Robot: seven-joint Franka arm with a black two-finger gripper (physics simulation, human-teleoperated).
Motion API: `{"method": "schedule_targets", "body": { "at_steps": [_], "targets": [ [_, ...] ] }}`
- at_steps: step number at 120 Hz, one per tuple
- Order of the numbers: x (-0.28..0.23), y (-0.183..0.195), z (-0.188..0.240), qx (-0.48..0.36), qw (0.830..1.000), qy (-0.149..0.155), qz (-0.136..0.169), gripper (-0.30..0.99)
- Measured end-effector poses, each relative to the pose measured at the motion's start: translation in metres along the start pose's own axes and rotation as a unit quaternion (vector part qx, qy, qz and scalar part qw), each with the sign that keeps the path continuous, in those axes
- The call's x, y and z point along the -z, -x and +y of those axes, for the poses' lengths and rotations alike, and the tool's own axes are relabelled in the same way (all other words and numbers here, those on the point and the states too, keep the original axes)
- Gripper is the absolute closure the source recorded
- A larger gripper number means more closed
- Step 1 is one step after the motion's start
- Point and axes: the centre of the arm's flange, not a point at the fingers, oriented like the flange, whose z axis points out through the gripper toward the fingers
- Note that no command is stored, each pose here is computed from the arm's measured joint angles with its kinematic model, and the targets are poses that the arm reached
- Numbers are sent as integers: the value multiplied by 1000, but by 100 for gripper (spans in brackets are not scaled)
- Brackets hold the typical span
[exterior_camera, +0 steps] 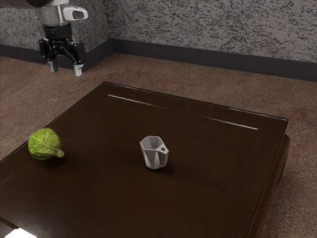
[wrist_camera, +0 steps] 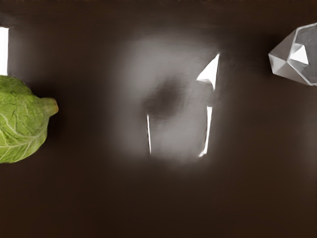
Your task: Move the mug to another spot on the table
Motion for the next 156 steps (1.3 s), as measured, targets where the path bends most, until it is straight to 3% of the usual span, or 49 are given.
{"method": "schedule_targets", "body": {
  "at_steps": [19, 44, 66, 80, 98, 117, 139, 156],
  "targets": [
    [7, -11, 18, -23, 999, -8, 42, 0],
    [1, -10, 153, -152, 986, -23, 60, 0],
    [-28, -5, 237, -258, 963, -59, 46, 0],
    [-49, 0, 286, -366, 922, -111, 55, 0],
    [-118, -34, 312, -473, 867, -155, 21, 0],
    [-172, -57, 332, -571, 801, -177, -10, 0],
    [-225, -55, 337, -656, 727, -191, -62, 0],
    [-254, -60, 343, -708, 672, -204, -77, 0]
  ]
}}
